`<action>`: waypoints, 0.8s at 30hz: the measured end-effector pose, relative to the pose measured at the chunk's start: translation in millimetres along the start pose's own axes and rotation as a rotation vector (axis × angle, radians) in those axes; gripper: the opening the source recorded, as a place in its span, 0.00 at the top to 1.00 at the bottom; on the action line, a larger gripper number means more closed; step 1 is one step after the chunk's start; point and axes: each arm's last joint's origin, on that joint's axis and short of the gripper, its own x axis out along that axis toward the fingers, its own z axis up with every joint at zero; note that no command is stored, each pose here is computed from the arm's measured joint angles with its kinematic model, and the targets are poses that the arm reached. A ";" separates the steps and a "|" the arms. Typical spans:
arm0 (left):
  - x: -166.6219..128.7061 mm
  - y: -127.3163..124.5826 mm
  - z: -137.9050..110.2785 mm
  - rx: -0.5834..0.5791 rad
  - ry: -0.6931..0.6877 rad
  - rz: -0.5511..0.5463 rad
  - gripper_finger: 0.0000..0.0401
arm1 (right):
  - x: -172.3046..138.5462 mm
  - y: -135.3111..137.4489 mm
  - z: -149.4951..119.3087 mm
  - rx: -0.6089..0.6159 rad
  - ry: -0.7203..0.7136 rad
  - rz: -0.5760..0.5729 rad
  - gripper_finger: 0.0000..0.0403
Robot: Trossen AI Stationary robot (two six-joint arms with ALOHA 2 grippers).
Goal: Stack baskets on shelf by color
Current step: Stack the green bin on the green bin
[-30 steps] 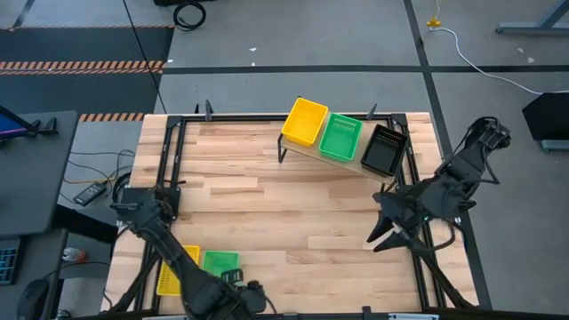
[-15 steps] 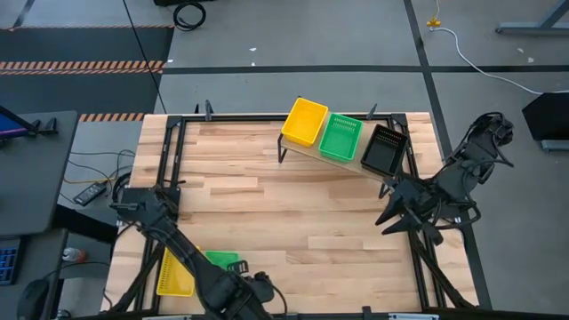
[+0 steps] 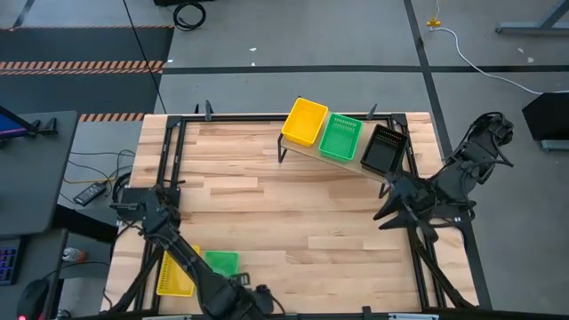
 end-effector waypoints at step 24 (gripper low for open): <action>-53.2 2.0 -54.1 0.105 -0.136 0.213 0.54 | 5.9 -2.9 1.9 0.187 -0.090 -0.143 0.68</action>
